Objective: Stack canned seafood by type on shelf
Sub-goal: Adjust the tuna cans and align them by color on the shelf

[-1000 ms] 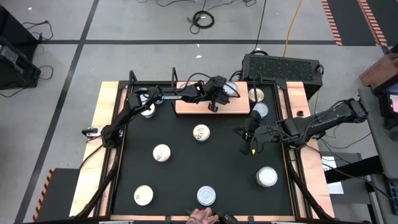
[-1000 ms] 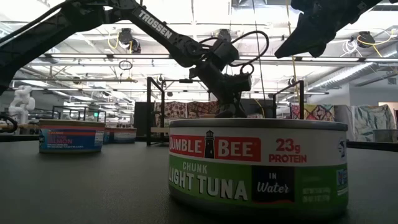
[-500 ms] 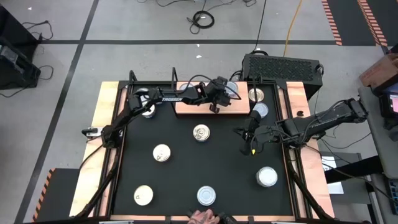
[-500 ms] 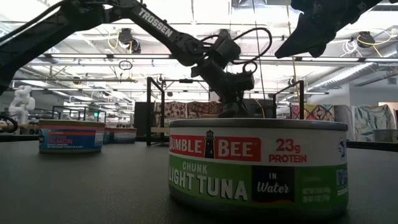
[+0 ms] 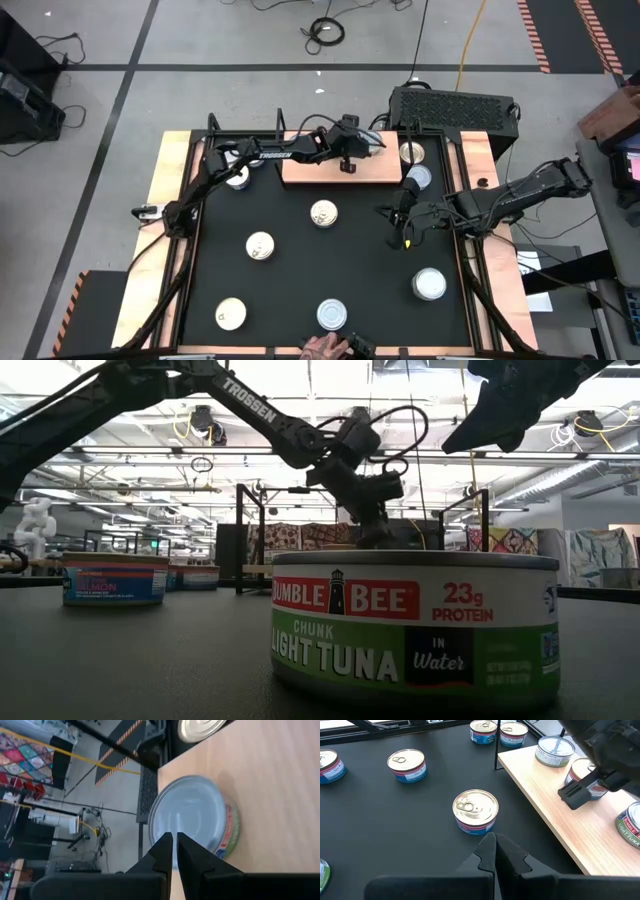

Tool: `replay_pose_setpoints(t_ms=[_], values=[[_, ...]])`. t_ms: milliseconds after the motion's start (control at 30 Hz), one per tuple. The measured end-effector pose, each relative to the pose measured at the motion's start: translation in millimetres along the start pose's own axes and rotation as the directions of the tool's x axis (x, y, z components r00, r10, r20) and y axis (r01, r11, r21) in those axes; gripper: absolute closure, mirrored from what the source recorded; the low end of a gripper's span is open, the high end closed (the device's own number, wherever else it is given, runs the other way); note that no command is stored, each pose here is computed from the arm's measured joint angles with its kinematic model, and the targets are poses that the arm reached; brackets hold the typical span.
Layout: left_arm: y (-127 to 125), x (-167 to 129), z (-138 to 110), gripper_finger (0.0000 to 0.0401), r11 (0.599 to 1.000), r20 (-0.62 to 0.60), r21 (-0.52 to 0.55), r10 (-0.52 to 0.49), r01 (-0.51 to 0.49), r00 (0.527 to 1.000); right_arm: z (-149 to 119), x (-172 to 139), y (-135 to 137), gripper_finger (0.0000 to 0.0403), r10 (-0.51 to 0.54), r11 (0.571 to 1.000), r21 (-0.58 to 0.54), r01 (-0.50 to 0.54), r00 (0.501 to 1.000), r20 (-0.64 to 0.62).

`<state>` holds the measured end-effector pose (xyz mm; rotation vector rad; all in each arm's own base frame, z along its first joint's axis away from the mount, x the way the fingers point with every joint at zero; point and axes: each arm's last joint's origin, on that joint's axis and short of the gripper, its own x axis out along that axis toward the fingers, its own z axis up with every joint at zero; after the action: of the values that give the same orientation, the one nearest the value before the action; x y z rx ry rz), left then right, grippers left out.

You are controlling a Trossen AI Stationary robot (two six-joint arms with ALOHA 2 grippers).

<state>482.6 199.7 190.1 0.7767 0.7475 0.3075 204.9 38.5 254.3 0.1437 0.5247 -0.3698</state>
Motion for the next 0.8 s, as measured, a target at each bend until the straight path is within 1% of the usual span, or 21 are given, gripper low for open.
replay_pose_setpoints(t_ms=[200, 300, 400, 467, 533, 600, 667, 800], values=[[0.2, 0.3, -2.3, 0.0372, 1.000, -0.015, 0.009, -0.005, 0.005, 1.000, 0.0, 0.0, 0.0, 0.0403, 0.000, 1.000, 0.000, 0.000, 1.000, 0.000], [2.7, -4.1, 1.1, 0.0372, 0.998, -0.060, 0.032, 0.048, -0.046, 0.997, 0.0, 0.0, 0.0, 0.0403, 0.000, 1.000, 0.000, 0.000, 1.000, 0.000], [9.9, -17.6, 12.0, 0.0372, 0.995, -0.069, 0.059, 0.089, -0.085, 0.994, 0.0, 0.0, 0.0, 0.0403, 0.000, 1.000, -0.003, 0.000, 1.000, 0.000], [12.5, -26.7, 19.5, 0.0372, 0.994, -0.063, 0.068, 0.090, -0.086, 0.994, -0.1, 0.0, 0.0, 0.0403, 0.000, 1.000, -0.007, 0.000, 1.000, -0.001], [14.2, -35.8, 22.5, 0.0372, 0.995, -0.078, 0.077, 0.063, -0.057, 0.995, -0.3, 0.0, -0.1, 0.0403, 0.000, 1.000, -0.008, 0.000, 1.000, -0.003], [19.4, -44.9, 25.3, 0.0372, 0.996, -0.082, 0.073, 0.056, -0.050, 0.995, -0.5, 0.0, -0.1, 0.0403, -0.001, 1.000, -0.009, 0.001, 1.000, -0.004], [28.7, -55.9, 27.0, 0.0372, 0.998, -0.083, 0.029, 0.059, -0.057, 0.995, -1.1, -0.2, 0.1, 0.0403, -0.001, 1.000, -0.012, 0.000, 1.000, -0.009], [52.9, -85.4, 23.1, 0.0372, 0.995, -0.061, -0.099, -0.017, 0.011, 0.998, -1.2, -0.3, 0.4, 0.0403, 0.003, 1.000, -0.014, -0.003, 1.000, -0.009]])
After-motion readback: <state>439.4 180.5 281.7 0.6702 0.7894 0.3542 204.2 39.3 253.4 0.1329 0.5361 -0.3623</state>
